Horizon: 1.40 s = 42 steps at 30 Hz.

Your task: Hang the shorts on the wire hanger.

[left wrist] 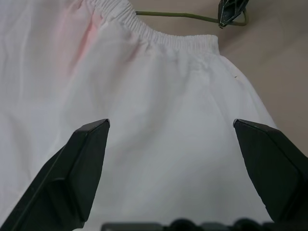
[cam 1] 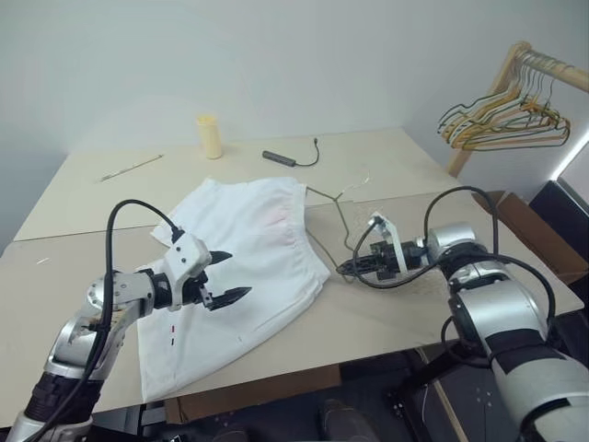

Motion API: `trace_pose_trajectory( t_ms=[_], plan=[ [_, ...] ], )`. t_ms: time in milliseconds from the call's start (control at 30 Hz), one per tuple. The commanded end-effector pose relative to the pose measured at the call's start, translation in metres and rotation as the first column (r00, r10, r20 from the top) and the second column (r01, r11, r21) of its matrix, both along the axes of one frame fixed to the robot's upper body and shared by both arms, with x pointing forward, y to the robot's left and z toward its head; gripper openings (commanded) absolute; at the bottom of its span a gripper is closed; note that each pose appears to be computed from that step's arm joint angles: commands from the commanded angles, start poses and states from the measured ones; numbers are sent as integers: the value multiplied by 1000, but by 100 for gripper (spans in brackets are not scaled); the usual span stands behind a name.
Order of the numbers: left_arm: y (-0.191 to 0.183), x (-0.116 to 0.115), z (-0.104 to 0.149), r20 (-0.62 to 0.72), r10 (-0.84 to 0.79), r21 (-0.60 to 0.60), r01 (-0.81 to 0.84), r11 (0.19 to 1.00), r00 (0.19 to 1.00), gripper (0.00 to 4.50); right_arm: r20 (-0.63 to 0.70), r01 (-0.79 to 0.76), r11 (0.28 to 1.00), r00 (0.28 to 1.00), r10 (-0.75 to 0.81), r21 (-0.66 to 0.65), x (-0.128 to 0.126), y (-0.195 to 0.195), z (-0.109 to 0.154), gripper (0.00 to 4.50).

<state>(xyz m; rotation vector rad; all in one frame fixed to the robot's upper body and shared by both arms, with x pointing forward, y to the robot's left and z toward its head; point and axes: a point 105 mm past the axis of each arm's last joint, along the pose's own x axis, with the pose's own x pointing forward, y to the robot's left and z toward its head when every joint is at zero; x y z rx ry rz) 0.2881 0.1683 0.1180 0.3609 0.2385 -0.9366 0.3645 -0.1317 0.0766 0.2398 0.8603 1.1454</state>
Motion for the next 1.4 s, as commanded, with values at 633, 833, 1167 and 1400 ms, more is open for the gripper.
trace_pose_trajectory(
  t_ms=[633,833,1167,1400],
  plan=[
    [27,29,158,421,-79,-14,94,996,904,448,762,-88,937,559,327,-337,11,35,41,0],
    [22,44,160,376,-229,165,178,970,898,448,769,-113,919,515,379,-377,8,44,50,0],
    [15,66,132,153,-402,370,325,870,903,448,741,-173,887,494,454,-428,-3,55,55,0],
    [9,61,123,44,-496,356,450,819,867,389,727,-172,881,506,463,-441,-6,56,53,0]
  ],
)
